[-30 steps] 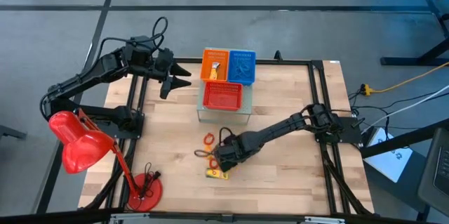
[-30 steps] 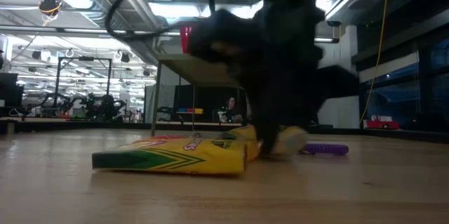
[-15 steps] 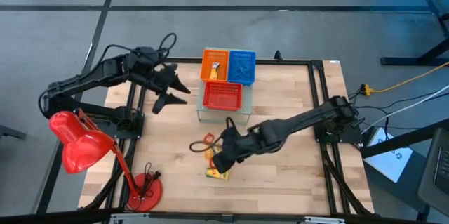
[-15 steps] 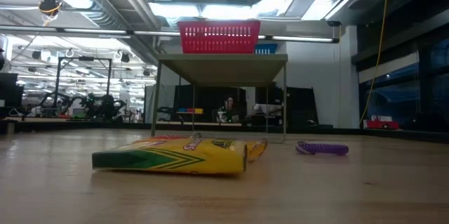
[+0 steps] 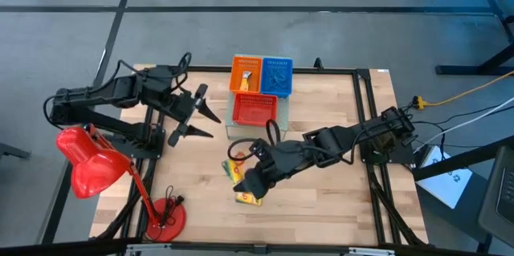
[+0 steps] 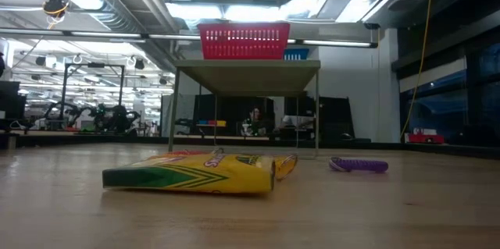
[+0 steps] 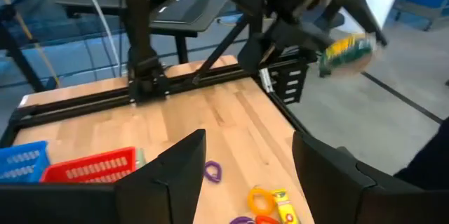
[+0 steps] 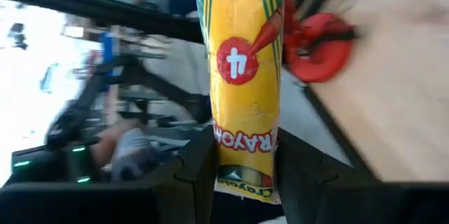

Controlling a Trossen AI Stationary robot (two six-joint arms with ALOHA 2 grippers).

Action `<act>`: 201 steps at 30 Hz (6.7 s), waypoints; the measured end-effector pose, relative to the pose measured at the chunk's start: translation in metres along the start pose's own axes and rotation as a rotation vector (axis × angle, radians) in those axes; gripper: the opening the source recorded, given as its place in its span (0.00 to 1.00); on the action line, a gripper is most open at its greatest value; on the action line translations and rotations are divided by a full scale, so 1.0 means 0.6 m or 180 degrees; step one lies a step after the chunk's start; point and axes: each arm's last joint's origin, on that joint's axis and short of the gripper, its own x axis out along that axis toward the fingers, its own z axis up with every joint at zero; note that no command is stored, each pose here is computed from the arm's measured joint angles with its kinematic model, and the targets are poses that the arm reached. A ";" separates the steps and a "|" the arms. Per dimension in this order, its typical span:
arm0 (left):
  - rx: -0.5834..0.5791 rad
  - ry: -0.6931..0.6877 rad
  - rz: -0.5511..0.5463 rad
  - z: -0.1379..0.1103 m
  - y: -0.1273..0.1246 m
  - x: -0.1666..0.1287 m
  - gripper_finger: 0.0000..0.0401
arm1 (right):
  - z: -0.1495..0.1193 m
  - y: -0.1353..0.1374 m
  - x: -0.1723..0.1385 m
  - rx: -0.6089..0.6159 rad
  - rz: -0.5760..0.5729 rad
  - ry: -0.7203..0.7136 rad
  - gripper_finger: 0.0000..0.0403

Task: Pick & Place Office Desk Supplies
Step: Put the yellow crayon box into the orange bin

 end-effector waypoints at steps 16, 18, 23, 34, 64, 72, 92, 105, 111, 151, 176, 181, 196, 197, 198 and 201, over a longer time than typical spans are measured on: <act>0.0214 -0.0439 -0.0371 0.028 -0.037 0.032 0.68 | 0.031 0.011 -0.001 0.0197 0.0386 -0.0032 0.31; 0.0230 -0.0424 -0.0414 0.026 -0.036 0.040 0.69 | 0.037 0.009 -0.002 0.0204 0.0384 -0.0035 0.31; 0.0278 -0.0452 -0.0492 0.027 -0.034 0.052 0.69 | 0.050 -0.002 0.008 0.0207 0.0331 -0.0033 0.31; 0.0330 -0.0521 -0.0891 0.028 -0.040 0.052 0.65 | 0.056 0.001 0.021 0.0201 0.0553 0.0010 0.31; 0.0433 -0.0609 -0.1058 0.031 -0.047 0.074 0.39 | 0.077 -0.002 0.019 0.0211 0.0621 -0.0023 0.31; 0.0391 -0.0588 -0.1059 0.030 -0.047 0.074 0.19 | 0.077 -0.002 0.019 0.0166 0.0621 -0.0028 0.31; 0.0341 -0.0342 -0.0870 0.017 -0.029 0.053 0.17 | 0.065 -0.003 0.021 0.0148 0.0496 -0.0096 0.71; 0.0274 0.0075 -0.0509 -0.012 0.016 0.040 0.17 | 0.015 0.003 0.024 0.0275 0.0324 -0.0059 0.75; 0.0256 0.0177 -0.0231 -0.019 0.040 0.031 0.17 | -0.021 0.003 0.024 0.0416 0.0147 0.0066 0.75; -0.0739 0.1261 0.2881 -0.146 0.305 0.058 0.23 | -0.140 -0.054 -0.006 0.0712 -0.1524 -0.0275 0.75; -0.0271 0.0842 0.2402 -0.078 0.226 0.004 0.49 | -0.142 -0.054 -0.006 0.0575 -0.1523 -0.0403 0.75; -0.0436 0.0441 0.1784 -0.053 0.177 -0.031 0.47 | -0.141 -0.059 -0.009 0.0500 -0.1627 -0.0475 0.75; -0.0642 0.0464 0.0851 -0.046 0.097 -0.044 0.49 | -0.093 -0.086 0.053 -0.1531 -0.1559 0.0285 0.75; -0.0668 0.0491 0.0822 -0.047 0.094 -0.042 0.49 | -0.093 -0.091 0.061 -0.1672 -0.1548 0.0371 0.75; -0.0692 0.0520 0.0795 -0.048 0.092 -0.040 0.49 | -0.094 -0.099 0.068 -0.1797 -0.1581 0.0484 0.75; -0.0733 0.0640 0.0737 -0.052 0.081 -0.036 0.49 | -0.102 -0.124 0.099 -0.2112 -0.1602 0.0838 0.75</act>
